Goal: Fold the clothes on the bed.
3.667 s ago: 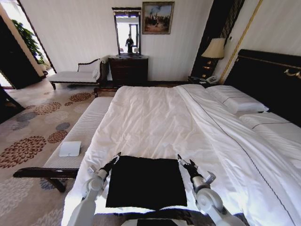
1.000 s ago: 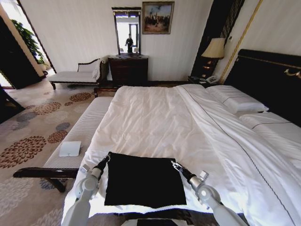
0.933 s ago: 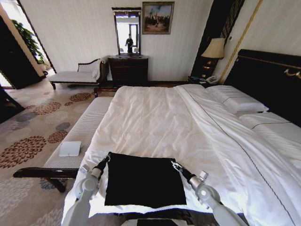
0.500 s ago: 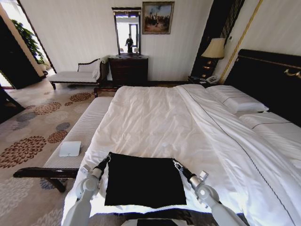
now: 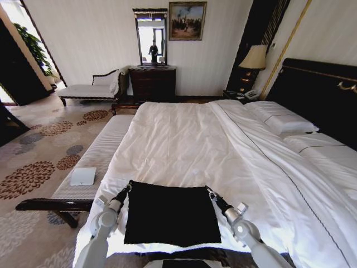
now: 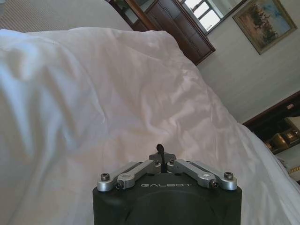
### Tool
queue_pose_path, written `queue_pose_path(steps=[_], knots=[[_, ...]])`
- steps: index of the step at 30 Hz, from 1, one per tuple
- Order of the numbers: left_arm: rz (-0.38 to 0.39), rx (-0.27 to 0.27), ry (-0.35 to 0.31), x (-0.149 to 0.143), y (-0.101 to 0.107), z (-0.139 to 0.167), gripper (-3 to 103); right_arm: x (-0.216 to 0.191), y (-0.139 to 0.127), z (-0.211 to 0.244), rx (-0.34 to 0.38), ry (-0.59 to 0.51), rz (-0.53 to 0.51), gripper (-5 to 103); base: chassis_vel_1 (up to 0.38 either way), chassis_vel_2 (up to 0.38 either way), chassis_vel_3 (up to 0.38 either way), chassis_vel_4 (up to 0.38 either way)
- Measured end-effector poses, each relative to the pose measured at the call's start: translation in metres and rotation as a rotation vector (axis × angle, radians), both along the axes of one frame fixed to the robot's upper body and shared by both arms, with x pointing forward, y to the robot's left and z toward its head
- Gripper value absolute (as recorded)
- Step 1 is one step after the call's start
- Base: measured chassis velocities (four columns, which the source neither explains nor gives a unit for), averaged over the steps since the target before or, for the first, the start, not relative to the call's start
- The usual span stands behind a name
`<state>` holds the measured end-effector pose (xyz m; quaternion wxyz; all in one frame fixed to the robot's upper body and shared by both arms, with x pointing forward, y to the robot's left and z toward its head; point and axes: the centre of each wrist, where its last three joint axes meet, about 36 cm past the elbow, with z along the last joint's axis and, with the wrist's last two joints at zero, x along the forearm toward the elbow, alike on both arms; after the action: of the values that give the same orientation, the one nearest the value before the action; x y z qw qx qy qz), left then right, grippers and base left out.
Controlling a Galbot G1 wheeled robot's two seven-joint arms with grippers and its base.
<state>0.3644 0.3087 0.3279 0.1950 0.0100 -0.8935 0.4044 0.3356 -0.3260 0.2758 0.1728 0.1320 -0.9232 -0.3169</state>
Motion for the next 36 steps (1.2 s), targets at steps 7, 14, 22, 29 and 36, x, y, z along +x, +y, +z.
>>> queue_pose_path(steps=[7,14,22,29,36], knots=[[0.001,0.004,0.001,-0.002,0.002,-0.001,1,-0.002,-0.002,-0.003,-0.022,-0.007,-0.007,0,0.000,0.000,0.000,0.000],[0.001,0.005,0.003,-0.003,0.002,-0.001,1,-0.002,-0.005,-0.009,-0.037,0.013,-0.027,13,0.000,0.000,0.000,0.000],[-0.001,0.011,0.002,-0.003,0.003,0.000,1,-0.008,-0.009,-0.016,0.010,-0.007,0.013,45,0.000,0.000,0.000,0.000],[-0.002,0.013,0.000,-0.004,0.003,0.001,1,-0.012,-0.009,-0.022,-0.006,0.002,0.036,67,0.000,0.000,0.000,0.000],[-0.001,0.016,0.001,-0.005,0.004,0.002,1,-0.013,-0.008,-0.029,-0.020,0.015,0.039,95,0.000,0.000,0.000,0.000]])
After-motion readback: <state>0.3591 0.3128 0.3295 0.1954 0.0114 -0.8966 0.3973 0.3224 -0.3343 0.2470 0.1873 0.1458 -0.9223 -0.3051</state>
